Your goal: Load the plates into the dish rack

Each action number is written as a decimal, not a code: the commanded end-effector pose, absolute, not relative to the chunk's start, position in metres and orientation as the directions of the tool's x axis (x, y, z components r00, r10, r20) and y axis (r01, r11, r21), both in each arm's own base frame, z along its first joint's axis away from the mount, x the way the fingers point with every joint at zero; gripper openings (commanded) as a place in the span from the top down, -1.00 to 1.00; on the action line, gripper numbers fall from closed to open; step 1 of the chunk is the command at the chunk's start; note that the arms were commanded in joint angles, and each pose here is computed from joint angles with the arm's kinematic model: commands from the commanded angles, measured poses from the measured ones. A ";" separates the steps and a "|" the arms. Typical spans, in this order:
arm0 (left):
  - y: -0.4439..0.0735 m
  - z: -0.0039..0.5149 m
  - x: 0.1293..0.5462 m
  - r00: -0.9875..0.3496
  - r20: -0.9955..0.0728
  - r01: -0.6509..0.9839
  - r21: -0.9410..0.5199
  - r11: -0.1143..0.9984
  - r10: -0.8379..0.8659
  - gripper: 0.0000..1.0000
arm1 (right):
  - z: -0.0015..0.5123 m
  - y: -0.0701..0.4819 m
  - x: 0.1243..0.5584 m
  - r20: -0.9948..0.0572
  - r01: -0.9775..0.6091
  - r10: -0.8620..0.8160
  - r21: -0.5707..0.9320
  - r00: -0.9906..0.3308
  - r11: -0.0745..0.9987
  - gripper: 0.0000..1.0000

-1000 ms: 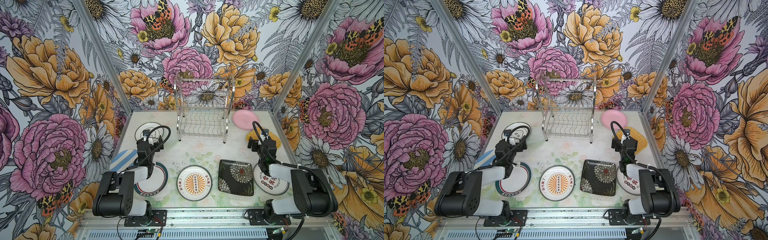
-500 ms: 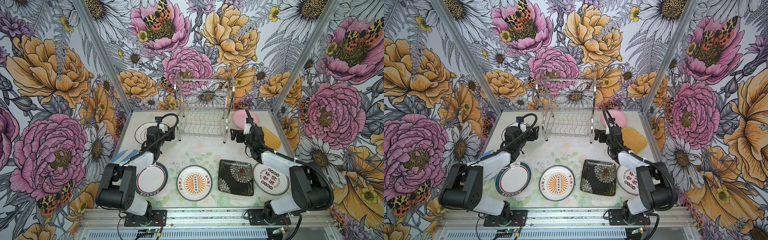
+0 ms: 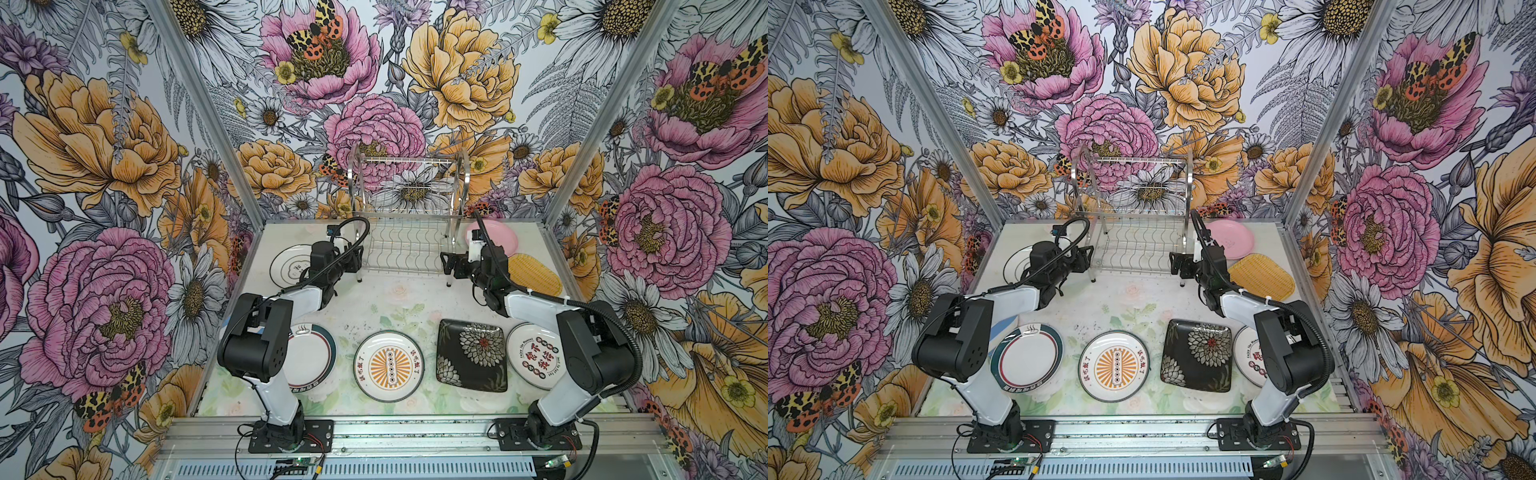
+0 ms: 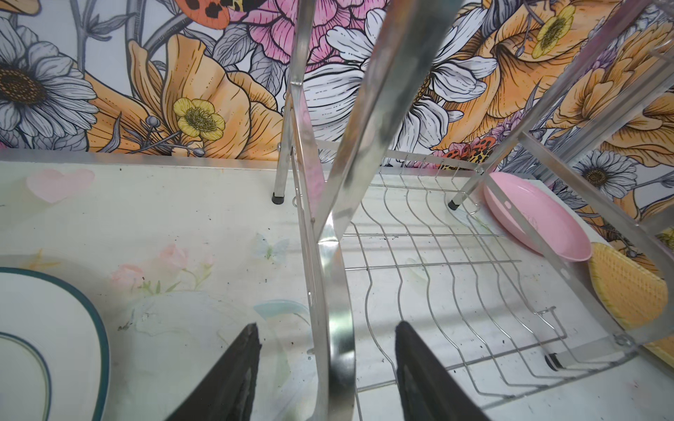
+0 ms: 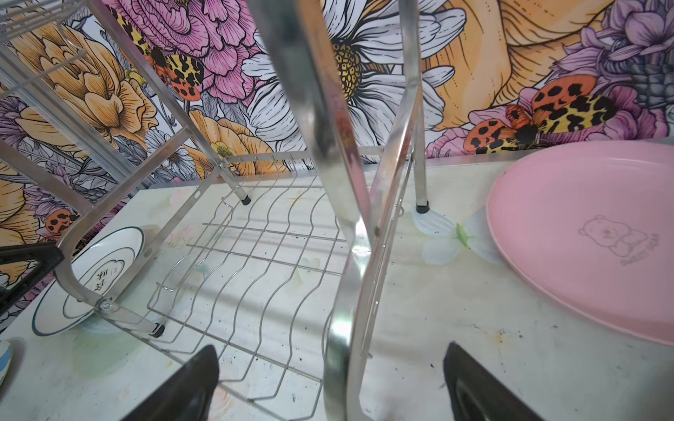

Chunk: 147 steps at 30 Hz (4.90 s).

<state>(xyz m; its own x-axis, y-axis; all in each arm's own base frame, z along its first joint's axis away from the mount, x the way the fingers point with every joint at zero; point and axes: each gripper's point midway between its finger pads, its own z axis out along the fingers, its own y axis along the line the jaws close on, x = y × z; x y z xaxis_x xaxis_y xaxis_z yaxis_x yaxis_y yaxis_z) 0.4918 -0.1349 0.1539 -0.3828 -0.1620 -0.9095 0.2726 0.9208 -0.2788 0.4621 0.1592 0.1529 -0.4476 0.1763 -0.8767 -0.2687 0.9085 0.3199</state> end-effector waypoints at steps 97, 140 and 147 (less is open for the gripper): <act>-0.166 0.086 0.181 -0.845 -0.314 -0.153 -0.634 0.758 -0.432 -0.40 | 0.119 0.178 0.353 -0.588 -0.306 0.059 0.501 -0.807 0.809 -0.38; -0.146 0.043 0.129 -0.829 -0.209 -0.312 -0.595 0.741 -0.518 -0.33 | 0.128 0.178 0.339 -0.573 -0.331 0.052 0.543 -0.818 0.771 -0.39; -0.155 0.037 0.129 -0.839 -0.180 -0.300 -0.635 0.712 -0.514 -0.17 | 0.129 0.177 0.339 -0.570 -0.329 0.057 0.550 -0.819 0.768 -0.38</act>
